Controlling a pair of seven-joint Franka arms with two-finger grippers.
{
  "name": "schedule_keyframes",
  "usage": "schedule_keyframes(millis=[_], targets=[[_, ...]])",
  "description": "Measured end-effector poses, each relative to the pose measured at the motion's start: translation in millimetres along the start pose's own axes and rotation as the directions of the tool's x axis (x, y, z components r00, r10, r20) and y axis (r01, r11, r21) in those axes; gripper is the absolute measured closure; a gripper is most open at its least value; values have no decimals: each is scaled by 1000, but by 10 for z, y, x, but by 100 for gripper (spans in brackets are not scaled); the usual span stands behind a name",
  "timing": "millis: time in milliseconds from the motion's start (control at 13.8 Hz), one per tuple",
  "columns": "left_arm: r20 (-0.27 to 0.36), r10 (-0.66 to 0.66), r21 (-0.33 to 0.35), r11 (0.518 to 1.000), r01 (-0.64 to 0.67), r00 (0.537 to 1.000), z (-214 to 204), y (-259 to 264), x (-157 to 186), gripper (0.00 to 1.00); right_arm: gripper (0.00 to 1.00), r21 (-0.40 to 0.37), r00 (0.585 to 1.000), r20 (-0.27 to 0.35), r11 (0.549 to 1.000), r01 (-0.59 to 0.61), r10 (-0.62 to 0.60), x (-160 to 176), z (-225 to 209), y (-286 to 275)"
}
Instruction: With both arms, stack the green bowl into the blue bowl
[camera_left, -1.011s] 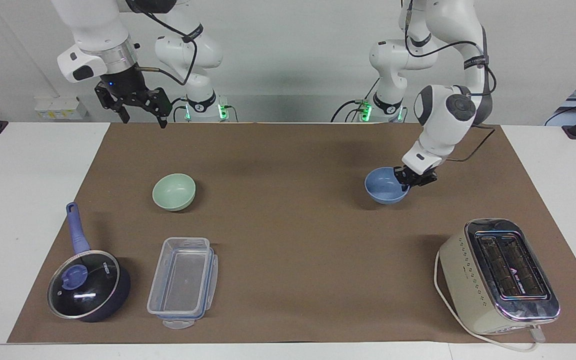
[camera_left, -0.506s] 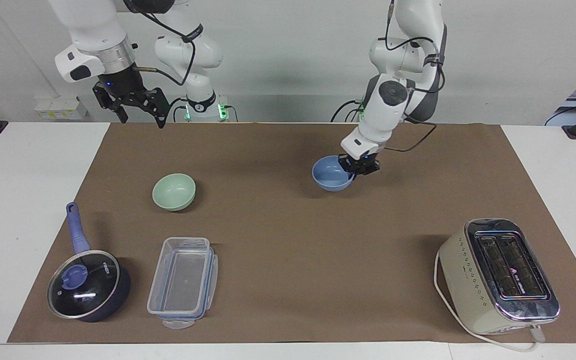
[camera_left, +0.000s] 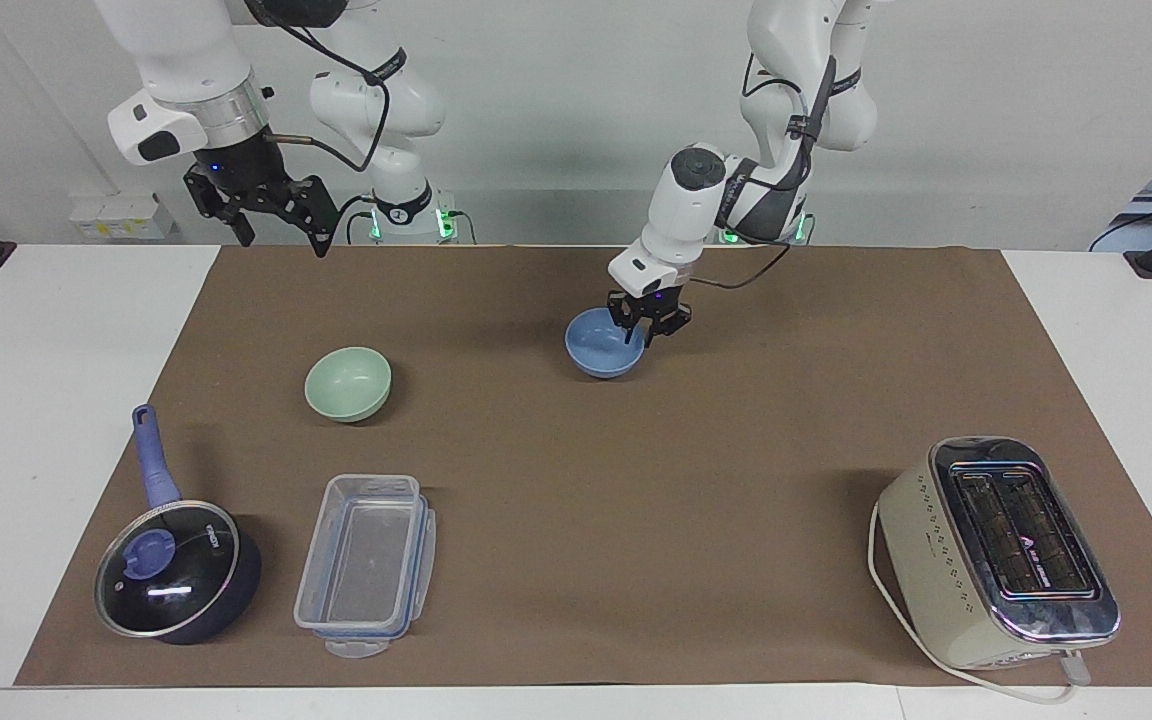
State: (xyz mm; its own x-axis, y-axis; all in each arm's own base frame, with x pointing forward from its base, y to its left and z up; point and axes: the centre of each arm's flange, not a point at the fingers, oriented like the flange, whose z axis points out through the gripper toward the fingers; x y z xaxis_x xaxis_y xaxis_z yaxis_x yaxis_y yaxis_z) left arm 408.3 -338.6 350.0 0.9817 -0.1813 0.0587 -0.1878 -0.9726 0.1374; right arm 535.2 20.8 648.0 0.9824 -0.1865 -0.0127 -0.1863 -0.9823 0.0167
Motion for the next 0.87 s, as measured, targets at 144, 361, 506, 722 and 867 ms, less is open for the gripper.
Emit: schedule_keyframes(millis=[144,361,506,722,867], targets=[[-16,-34,-4,999,33,999,-64,-140,126,27,0,3,1000,-11,1000,0,0,13,-8,-3],[-54,-127,-13,992,126,990,-336,-606,514,0,0,5,1000,-24,1000,0,0,33,2,-7],[-42,-141,-4,990,141,989,-623,-983,771,0,0,8,999,-36,1000,0,0,66,68,-15],[-6,-115,10,993,115,993,-1168,-1687,1074,0,0,4,999,-20,1000,30,-30,121,311,46],[9,-96,21,995,96,995,-1524,-2225,1173,0,0,2,998,-8,998,65,-65,186,582,228]])
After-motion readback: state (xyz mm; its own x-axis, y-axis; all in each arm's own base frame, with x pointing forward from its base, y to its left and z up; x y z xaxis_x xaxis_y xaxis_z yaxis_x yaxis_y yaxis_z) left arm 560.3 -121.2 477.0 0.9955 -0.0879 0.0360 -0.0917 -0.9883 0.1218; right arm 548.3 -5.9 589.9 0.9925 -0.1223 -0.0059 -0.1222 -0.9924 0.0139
